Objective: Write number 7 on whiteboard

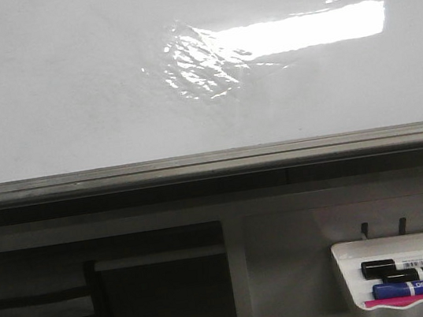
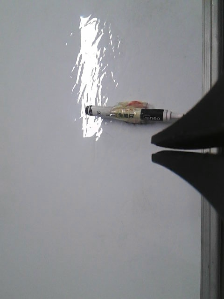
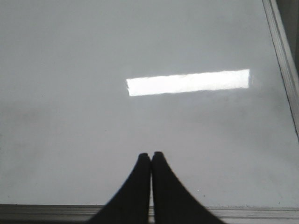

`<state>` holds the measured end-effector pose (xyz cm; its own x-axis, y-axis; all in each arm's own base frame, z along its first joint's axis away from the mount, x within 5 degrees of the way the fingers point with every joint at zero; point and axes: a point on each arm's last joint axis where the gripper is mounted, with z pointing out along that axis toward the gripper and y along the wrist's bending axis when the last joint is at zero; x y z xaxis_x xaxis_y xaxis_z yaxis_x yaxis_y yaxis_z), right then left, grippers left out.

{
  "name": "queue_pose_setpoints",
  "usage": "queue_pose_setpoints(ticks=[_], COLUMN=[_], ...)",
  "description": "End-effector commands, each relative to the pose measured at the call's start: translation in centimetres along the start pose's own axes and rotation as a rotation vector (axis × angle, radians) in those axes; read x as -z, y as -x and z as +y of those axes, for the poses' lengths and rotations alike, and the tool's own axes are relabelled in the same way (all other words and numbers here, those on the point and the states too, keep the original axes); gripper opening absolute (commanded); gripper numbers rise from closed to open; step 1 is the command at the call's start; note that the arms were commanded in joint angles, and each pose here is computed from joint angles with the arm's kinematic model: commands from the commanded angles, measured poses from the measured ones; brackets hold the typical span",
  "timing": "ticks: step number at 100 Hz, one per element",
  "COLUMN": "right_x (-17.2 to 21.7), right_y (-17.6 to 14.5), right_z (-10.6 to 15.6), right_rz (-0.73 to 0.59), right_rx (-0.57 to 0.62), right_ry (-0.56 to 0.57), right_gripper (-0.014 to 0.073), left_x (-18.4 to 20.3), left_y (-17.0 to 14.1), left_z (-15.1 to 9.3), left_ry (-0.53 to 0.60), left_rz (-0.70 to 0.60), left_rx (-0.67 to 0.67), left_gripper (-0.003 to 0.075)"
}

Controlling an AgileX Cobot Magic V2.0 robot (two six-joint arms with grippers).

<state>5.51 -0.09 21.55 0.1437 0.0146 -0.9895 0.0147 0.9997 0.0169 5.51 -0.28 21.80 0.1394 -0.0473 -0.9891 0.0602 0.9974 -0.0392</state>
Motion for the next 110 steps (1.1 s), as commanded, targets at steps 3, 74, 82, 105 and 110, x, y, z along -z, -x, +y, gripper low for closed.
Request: queue_pose_setpoints(ticks=[3, 74, 82, 105, 110], right_x=[0.2, 0.1, -0.3, -2.9, -3.6], right_y=[-0.2, 3.4, 5.2, 9.4, 10.2], right_z=[0.0, 0.0, 0.0, 0.1, 0.1], right_rz=[-0.067, 0.142, 0.153, 0.276, 0.312], right_rx=[0.006, -0.002, 0.000, 0.032, 0.059], right_ry=[-0.005, -0.013, -0.013, -0.013, -0.009], right_gripper=[-0.0071, -0.0071, -0.0071, -0.0071, -0.0071], left_x=[0.2, 0.1, -0.1, -2.4, -3.3], left_y=[-0.3, 2.6, 4.3, 8.7, 9.4], left_z=[0.1, -0.2, -0.4, -0.9, -1.0], left_ry=[0.009, -0.014, -0.024, -0.044, -0.047], left_rz=[-0.072, -0.003, 0.014, 0.139, 0.185], left_rx=[0.010, 0.122, 0.121, 0.115, 0.114], left_gripper=[-0.0020, -0.0020, -0.0020, -0.0020, -0.0020])
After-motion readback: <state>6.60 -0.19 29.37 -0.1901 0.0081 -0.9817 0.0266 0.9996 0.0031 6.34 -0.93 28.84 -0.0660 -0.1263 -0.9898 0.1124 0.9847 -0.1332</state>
